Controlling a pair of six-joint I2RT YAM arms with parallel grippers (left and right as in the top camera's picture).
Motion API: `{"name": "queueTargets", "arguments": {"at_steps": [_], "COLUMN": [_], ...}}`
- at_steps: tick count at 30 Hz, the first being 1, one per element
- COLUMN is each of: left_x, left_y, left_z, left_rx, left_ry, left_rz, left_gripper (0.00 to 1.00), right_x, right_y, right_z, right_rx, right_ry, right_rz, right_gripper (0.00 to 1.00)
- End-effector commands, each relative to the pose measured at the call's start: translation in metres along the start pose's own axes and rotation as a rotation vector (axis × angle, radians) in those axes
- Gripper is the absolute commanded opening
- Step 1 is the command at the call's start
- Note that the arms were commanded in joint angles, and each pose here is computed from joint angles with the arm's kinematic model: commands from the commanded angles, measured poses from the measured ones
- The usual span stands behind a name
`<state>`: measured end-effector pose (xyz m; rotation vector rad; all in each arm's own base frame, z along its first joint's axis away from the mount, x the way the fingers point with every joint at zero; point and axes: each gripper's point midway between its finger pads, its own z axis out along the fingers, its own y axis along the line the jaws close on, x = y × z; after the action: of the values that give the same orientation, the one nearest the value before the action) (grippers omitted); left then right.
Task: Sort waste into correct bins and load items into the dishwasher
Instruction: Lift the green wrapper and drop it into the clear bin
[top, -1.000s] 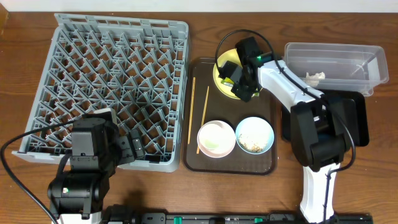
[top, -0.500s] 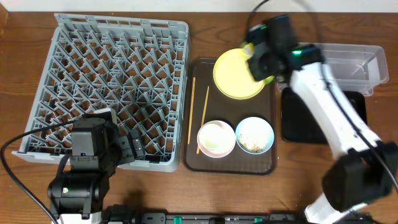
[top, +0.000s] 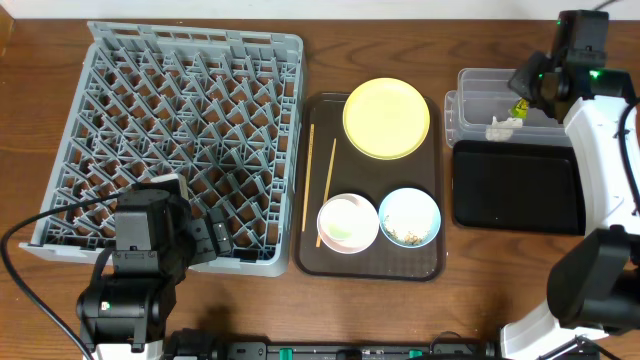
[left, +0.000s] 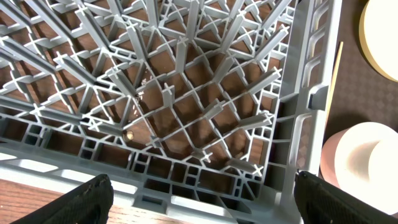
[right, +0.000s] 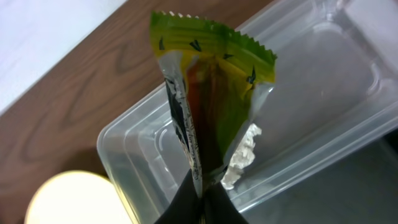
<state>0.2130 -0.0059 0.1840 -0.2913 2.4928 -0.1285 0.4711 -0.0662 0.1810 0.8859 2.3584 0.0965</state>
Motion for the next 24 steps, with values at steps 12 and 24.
{"name": "queueTargets", "arguments": {"at_steps": [12,24], "left_x": [-0.005,-0.005], "left_y": [-0.002,-0.002], "left_z": [-0.005,-0.005], "left_rx": [0.004,0.004], "left_ry": [-0.019,-0.019], "left_rz": [-0.011,-0.011], "left_gripper": [0.93,0.93], "right_x": [0.010,0.075], "right_y": [-0.009,0.044], "right_z": [0.038,-0.054], "right_rx": [0.043,-0.359], "right_ry": [0.046,0.290], "right_rz": [0.148,-0.439], "right_gripper": [0.70,0.75]}}
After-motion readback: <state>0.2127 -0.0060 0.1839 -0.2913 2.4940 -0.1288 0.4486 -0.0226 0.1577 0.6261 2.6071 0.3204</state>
